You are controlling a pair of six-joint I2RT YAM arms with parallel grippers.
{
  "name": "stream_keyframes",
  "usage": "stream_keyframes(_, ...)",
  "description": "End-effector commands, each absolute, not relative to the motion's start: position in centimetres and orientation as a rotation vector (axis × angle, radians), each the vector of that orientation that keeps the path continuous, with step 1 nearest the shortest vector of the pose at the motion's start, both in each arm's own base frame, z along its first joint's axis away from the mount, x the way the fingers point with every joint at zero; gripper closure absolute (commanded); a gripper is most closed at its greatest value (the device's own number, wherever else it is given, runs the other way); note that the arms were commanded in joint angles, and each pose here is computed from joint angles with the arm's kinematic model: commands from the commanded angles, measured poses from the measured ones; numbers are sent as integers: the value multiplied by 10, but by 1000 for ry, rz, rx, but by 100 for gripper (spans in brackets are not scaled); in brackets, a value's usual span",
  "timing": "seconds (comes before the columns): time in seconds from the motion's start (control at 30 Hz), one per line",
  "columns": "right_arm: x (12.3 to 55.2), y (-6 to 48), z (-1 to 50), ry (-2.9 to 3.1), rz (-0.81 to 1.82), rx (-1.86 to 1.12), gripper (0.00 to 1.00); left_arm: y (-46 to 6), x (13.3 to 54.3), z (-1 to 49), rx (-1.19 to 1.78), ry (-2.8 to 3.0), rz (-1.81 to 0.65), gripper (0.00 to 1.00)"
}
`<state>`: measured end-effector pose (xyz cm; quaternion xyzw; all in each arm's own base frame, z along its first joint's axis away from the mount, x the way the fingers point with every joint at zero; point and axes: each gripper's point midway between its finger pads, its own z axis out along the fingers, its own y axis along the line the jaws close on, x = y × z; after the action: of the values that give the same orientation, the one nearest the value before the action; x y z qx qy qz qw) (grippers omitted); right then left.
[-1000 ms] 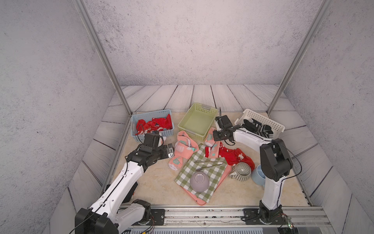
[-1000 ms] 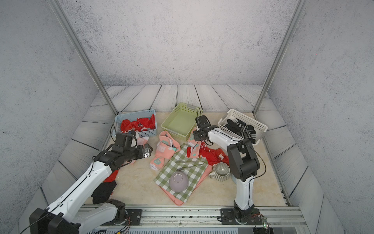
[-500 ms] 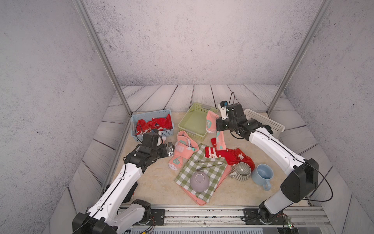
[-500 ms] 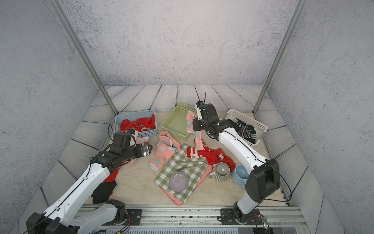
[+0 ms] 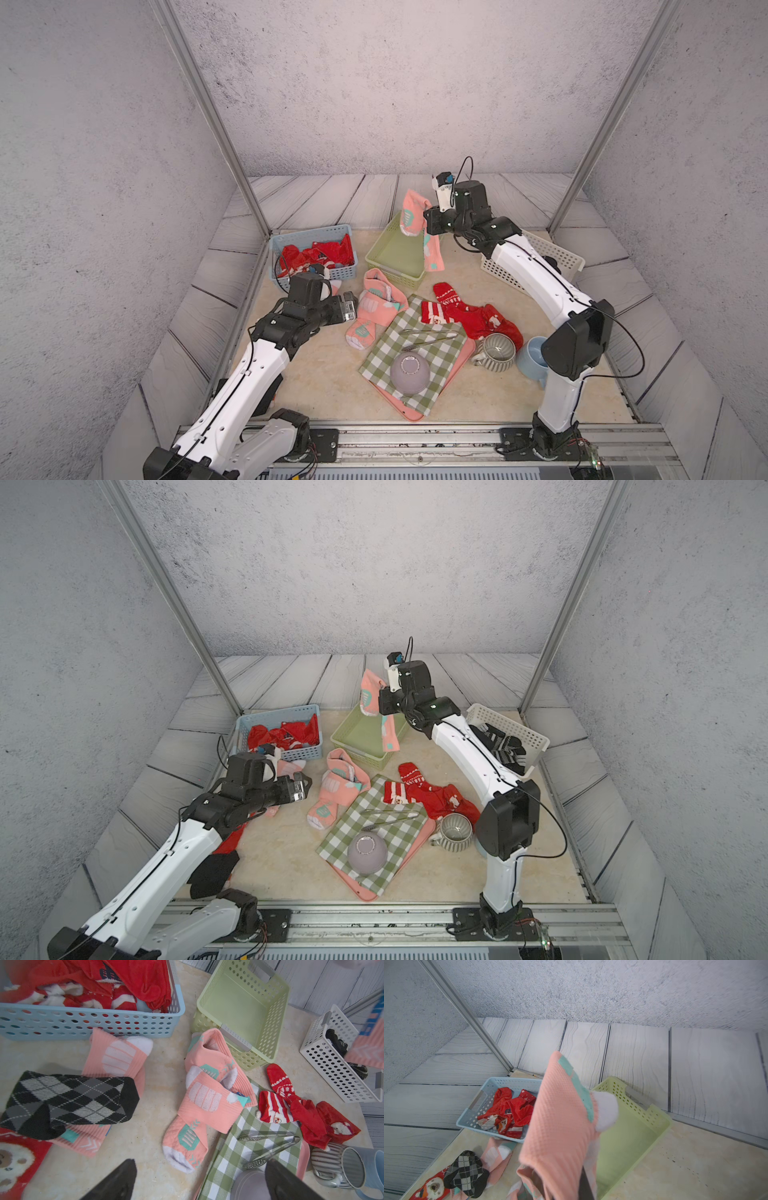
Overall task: Sort the socks into the basket by color
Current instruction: Place the sock in the bin.
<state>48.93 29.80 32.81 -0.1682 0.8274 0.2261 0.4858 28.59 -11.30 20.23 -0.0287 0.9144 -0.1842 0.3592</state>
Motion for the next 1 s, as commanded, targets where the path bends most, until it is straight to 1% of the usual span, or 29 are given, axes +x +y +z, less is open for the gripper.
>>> stream_keyframes(0.0,507,315,327,1953,592,-429,100,-113,282,214,-36,2333,-465,0)
stream_keyframes(0.3,552,342,261,1940,588,-464,100,-109,280,212,-39,2344,-438,0)
stream_keyframes(0.53,580,347,247,1883,601,-392,100,-109,282,209,-45,2359,-432,0)
stream_keyframes(0.73,603,342,226,1901,562,-310,100,-110,285,207,-45,2372,-427,0)
stream_keyframes(0.97,611,340,199,1970,566,-285,100,-111,288,204,-50,2378,-426,0)
